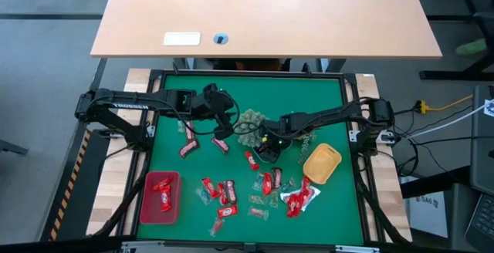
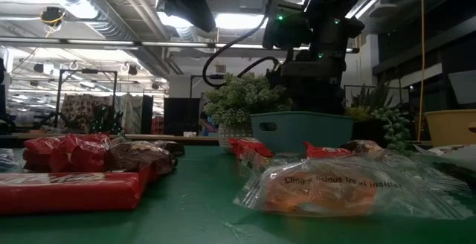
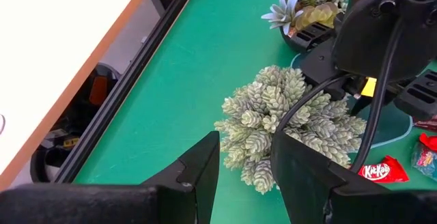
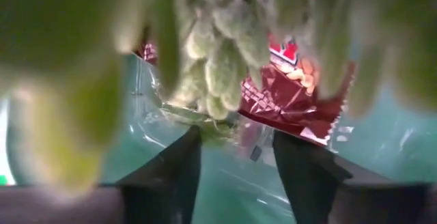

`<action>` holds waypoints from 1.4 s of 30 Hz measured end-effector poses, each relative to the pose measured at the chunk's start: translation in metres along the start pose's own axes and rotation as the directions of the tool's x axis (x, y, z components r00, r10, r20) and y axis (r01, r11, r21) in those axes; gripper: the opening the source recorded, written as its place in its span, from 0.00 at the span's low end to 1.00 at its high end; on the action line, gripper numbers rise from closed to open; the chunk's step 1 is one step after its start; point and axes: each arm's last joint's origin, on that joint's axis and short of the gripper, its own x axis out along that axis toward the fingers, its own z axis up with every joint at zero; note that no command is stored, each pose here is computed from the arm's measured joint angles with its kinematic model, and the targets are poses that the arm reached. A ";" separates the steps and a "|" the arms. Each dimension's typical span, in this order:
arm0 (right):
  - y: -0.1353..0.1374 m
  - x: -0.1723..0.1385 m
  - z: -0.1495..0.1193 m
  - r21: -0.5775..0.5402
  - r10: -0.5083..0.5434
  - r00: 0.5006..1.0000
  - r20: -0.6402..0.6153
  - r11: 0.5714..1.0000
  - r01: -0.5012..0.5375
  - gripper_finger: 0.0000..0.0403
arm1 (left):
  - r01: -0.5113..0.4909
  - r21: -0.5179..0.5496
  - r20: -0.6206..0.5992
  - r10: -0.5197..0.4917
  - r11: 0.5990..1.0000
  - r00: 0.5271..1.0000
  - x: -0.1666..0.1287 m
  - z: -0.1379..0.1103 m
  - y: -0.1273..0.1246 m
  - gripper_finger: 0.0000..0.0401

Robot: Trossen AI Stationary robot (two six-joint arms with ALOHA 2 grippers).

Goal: Organize candy in baskets
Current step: Put the green gummy into the yellow bin

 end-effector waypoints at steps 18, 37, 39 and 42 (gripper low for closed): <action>0.000 -0.004 -0.001 0.002 0.004 1.000 0.005 1.000 -0.004 0.04 | 0.000 0.001 0.000 0.000 1.000 1.000 0.000 0.000 0.000 0.33; 0.005 -0.048 -0.012 -0.020 0.137 0.991 -0.009 0.990 -0.137 0.01 | 0.000 0.000 0.001 0.000 1.000 1.000 0.000 0.000 0.000 0.33; 0.005 -0.055 -0.014 -0.035 0.134 0.991 -0.007 0.990 -0.135 0.01 | 0.000 0.000 0.001 0.000 1.000 1.000 0.000 0.000 0.000 0.33; 0.004 -0.066 -0.019 -0.038 0.130 0.992 -0.001 0.991 -0.130 0.02 | 0.000 0.000 0.001 0.000 1.000 1.000 0.000 0.000 0.000 0.33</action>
